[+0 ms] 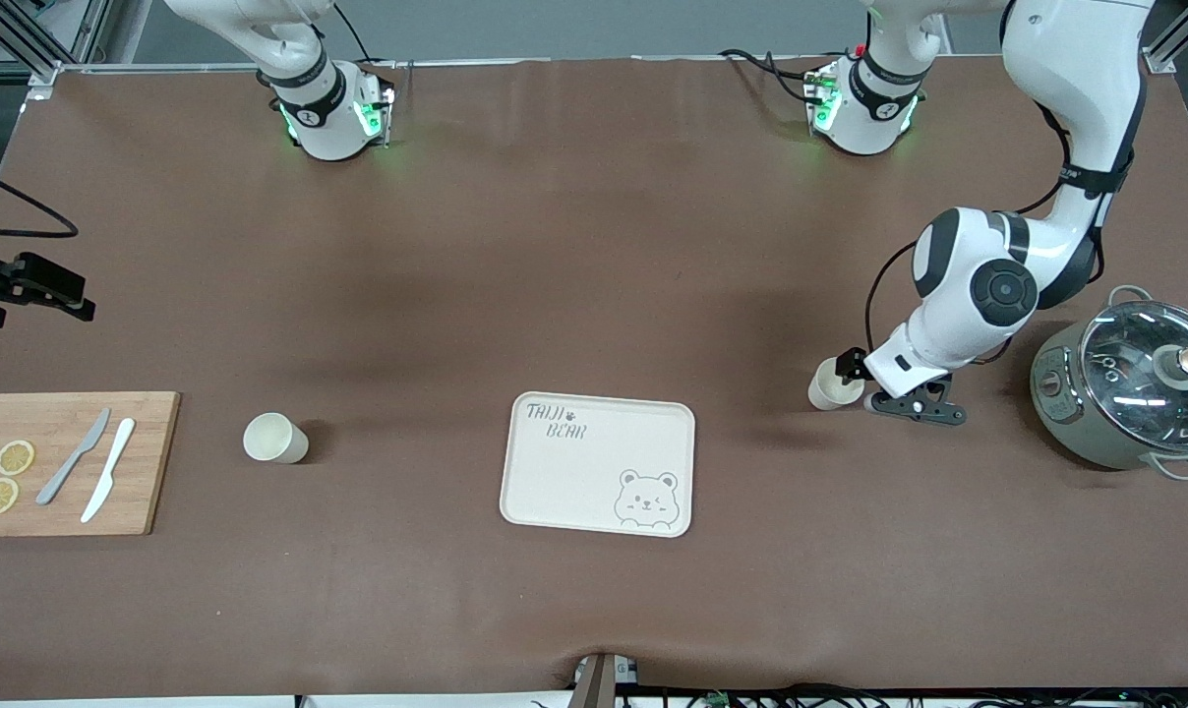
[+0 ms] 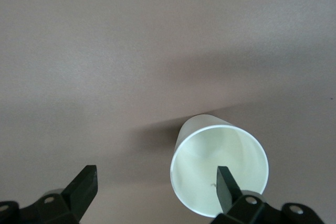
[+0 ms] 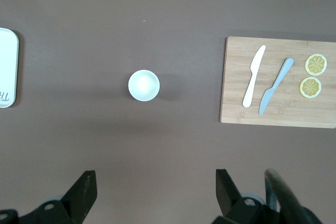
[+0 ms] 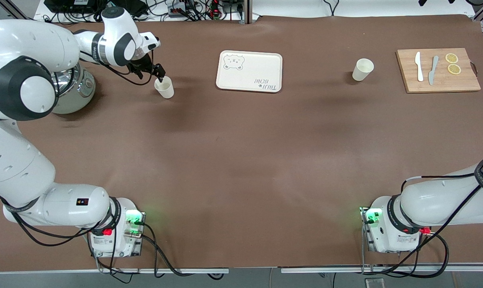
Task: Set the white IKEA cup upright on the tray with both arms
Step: 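Close the left gripper on the cup while the right gripper reaches the other cup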
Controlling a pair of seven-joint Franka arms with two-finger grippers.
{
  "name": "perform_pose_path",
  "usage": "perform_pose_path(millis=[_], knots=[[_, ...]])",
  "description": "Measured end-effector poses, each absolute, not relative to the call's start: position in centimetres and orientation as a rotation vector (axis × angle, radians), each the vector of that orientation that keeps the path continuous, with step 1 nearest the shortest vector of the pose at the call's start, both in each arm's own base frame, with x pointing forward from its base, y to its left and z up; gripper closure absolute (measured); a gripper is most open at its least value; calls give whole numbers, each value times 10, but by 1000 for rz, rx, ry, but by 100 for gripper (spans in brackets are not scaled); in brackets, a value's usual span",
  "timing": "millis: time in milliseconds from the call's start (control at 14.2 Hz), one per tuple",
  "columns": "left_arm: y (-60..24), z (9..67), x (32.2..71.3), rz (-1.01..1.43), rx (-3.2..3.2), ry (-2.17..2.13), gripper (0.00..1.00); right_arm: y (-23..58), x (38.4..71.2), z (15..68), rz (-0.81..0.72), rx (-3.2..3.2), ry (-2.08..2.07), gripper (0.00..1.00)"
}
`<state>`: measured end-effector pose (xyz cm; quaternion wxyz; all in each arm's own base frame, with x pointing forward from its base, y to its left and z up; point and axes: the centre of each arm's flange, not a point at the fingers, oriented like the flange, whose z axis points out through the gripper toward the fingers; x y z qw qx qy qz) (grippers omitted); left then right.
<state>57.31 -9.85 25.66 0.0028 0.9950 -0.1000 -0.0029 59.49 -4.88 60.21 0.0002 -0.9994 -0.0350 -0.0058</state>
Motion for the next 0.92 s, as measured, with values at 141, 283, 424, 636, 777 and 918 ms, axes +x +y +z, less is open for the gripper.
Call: perform_pose_path(millis=[141, 283, 424, 636, 777, 918], knots=[[-99, 249, 573, -14, 3118, -313, 0, -45, 600, 589, -45, -3139, -99, 0], [-99, 241, 573, 0, 3113, -312, 0, -38, 608, 563, -85, -3140, -85, 0], [-99, 233, 572, 14, 3109, -311, 0, -28, 614, 532, -86, -3140, -102, 0], [-99, 223, 569, 14, 3106, -311, 0, -23, 624, 500, -47, -3142, -104, 0], [-99, 220, 568, 8, 3105, -311, 0, -25, 634, 478, -39, -3146, -97, 0], [-99, 218, 567, 5, 3109, -261, 7, -25, 644, 454, -33, -3150, -97, 0]])
